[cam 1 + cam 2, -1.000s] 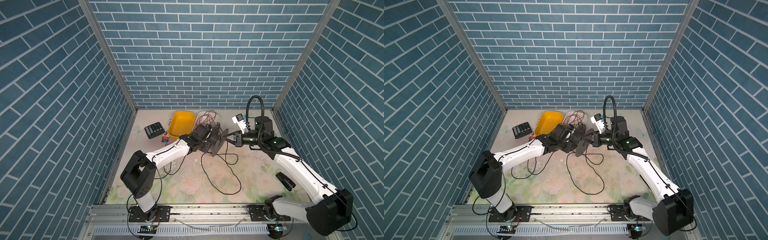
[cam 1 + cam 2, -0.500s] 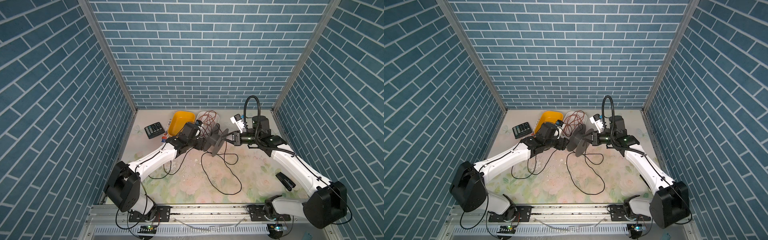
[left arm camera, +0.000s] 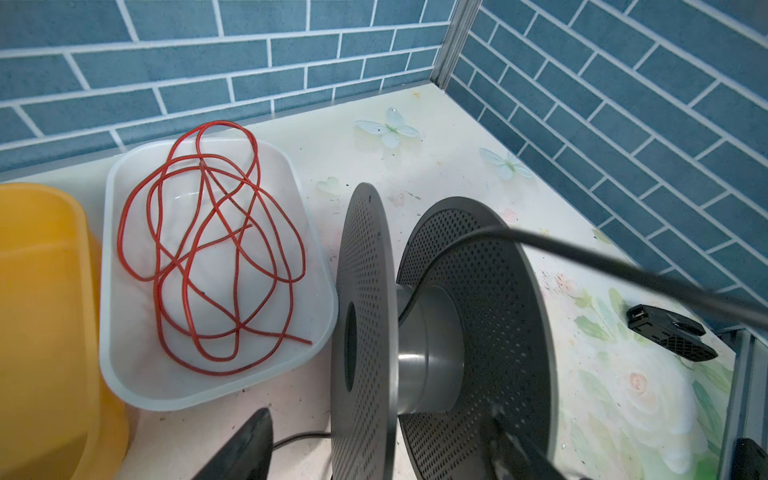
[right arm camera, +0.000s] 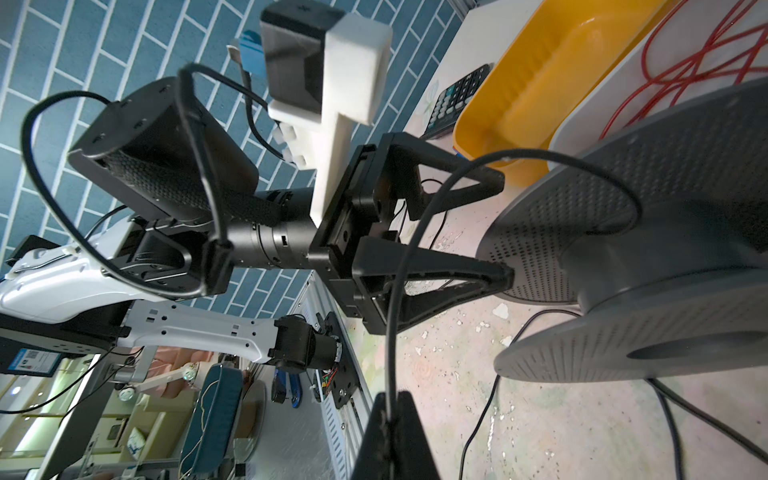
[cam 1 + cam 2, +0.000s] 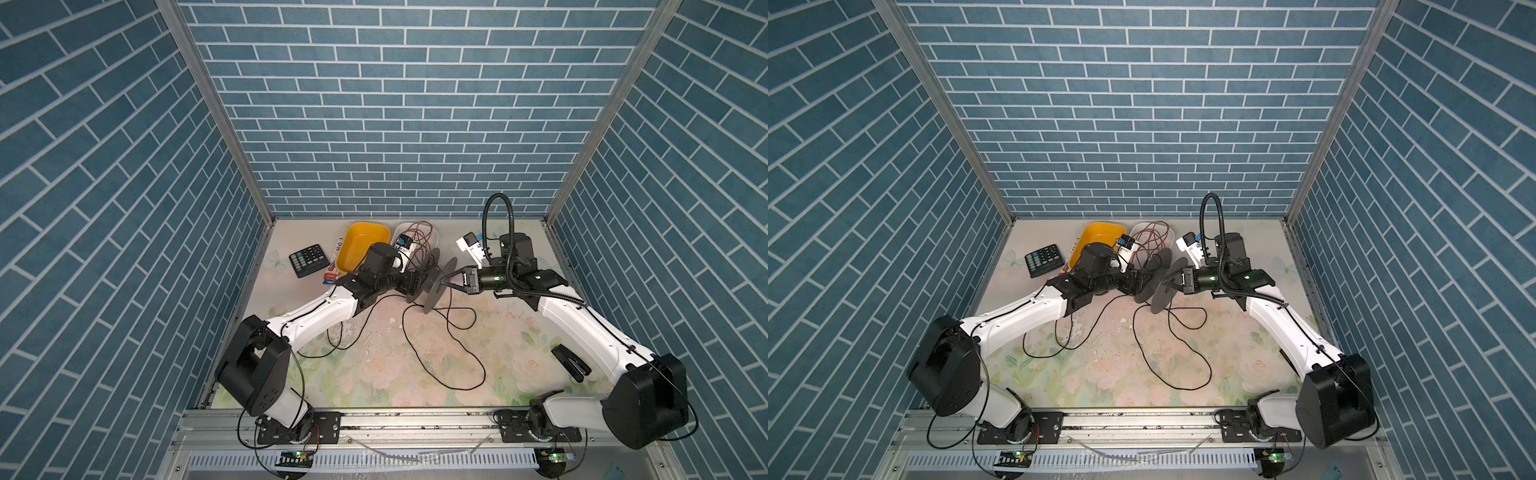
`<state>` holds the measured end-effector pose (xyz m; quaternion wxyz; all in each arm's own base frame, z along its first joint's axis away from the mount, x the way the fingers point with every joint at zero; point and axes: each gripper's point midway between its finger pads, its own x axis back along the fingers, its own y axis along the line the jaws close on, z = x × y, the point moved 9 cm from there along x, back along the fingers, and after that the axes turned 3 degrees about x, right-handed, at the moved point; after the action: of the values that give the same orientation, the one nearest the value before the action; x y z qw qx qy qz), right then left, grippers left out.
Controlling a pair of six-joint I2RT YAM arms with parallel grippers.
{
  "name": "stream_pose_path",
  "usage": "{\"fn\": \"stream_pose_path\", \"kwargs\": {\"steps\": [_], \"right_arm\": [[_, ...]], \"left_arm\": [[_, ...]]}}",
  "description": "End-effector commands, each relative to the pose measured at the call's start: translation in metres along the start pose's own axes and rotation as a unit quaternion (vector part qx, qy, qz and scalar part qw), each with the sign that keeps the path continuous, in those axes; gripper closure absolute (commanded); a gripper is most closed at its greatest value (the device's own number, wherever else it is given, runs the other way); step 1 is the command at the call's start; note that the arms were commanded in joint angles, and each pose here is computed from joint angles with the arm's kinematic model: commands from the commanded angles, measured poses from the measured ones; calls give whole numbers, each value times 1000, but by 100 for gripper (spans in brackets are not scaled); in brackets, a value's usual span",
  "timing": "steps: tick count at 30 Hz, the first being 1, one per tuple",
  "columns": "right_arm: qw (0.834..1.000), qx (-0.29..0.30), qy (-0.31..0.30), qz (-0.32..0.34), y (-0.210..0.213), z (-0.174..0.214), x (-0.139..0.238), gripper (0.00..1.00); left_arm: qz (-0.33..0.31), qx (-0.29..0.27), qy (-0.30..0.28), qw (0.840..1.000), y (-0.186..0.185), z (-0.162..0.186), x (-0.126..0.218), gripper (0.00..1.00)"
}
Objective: Wrap the cables
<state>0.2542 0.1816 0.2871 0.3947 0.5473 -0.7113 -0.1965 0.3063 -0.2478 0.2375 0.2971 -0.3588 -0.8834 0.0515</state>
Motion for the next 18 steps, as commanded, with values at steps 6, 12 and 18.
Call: {"fn": "stream_pose_path", "kwargs": {"steps": [6, 12, 18], "right_arm": [[999, -25, 14, -37, 10, -9, 2, 100], [999, -45, 22, -12, 1, -8, -1, 100], [998, -51, 27, -4, -5, -10, -4, 100]], "left_arm": [[14, -38, -44, 998, 2, -2, -11, 18], [14, -36, -55, 998, 2, -13, -20, 21], [18, -42, -60, 997, 0, -21, -22, 29]]}}
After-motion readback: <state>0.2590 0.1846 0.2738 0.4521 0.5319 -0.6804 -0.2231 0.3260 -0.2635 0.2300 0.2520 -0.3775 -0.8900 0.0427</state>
